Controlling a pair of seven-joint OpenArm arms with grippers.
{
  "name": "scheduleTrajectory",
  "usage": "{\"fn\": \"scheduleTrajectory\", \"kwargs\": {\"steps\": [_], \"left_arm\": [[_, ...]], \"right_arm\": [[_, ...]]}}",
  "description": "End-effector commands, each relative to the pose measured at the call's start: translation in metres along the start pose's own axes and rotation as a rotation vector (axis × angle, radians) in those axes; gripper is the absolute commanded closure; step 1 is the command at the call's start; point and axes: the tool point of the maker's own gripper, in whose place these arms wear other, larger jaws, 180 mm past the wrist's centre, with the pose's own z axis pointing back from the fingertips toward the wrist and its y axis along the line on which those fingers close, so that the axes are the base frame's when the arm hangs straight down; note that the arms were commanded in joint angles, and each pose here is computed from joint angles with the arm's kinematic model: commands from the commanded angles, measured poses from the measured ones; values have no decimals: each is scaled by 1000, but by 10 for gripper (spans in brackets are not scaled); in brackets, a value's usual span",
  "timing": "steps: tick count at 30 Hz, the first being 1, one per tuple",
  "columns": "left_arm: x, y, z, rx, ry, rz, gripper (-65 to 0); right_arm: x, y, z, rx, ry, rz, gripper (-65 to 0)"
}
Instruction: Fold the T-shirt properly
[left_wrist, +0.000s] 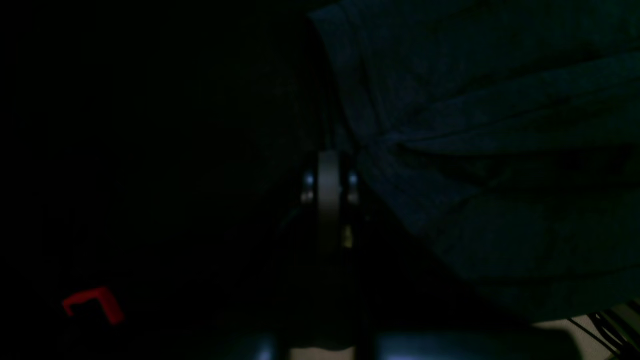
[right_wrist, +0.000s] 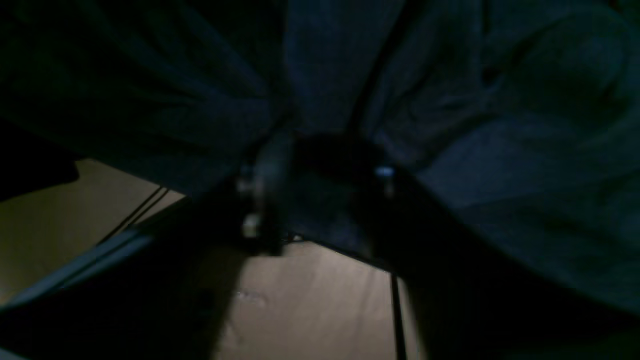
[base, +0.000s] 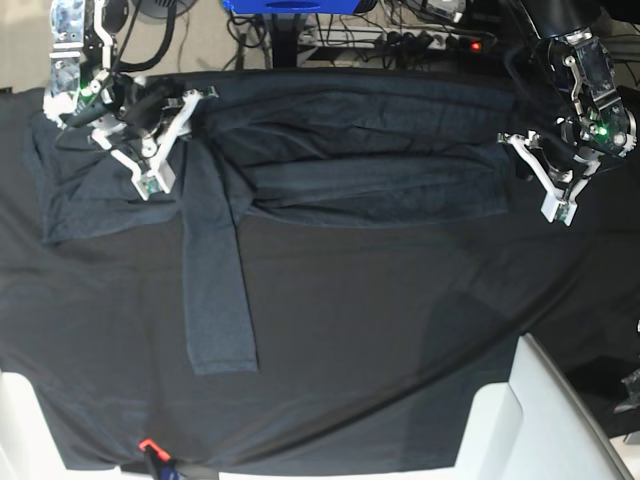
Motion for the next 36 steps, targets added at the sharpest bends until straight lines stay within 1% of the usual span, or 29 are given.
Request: {"fn": "scheduleTrajectory", "kwargs": {"steps": [1, 3, 5, 6, 8, 11, 13, 15, 17, 19, 22, 25, 28, 31, 33, 36], "left_arm": [[9, 7, 5, 12, -31, -13, 0], [8, 8, 6, 14, -30, -11, 0], [6, 8, 6, 14, -25, -10, 0], [6, 8, 6, 13, -26, -8, 0], [5, 8, 6, 13, -26, -9, 0], [2, 7, 7, 12, -20, -10, 0], [-1, 6, 9, 13, -17, -14, 0], [-5, 6, 11, 15, -11, -19, 0], [-11, 5, 13, 16, -9, -22, 0], [-15, 3, 15, 13, -37, -24, 0], [-27, 2, 18, 8, -38, -24, 0], [-33, 1, 18, 5, -25, -23, 0], [-37, 2, 22, 8, -27, -31, 0], [-37, 2, 22, 8, -38, -32, 0], [-38, 2, 21, 6, -34, -29, 0], [-39, 2, 21, 5, -32, -27, 0]], "right_arm": [[18, -1, 9, -6, -65, 15, -300], [33, -3, 14, -16, -104, 29, -366], [59, -8, 16, -28, -153, 45, -398], [75, -13, 15, -36, -178, 52, -399], [102, -24, 5, -37, -200, 49, -401], [144, -41, -19, -22, -197, 24, -399], [162, -51, -39, 1, -164, -6, -398], [181, -59, -57, 23, -166, -40, -398], [194, -64, -72, 44, -189, -75, -398], [201, -67, -85, 63, -188, -111, -398], [205, -68, -99, 83, -187, -149, -398], [210, -70, -104, 89, -221, -172, -398], [208, -71, -108, 88, -230, -183, -398], [205, -83, -107, 60, -240, -197, -398], [200, -103, -105, -3, -235, -235, -398], [196, -119, -102, -47, -231, -256, -398]]}}
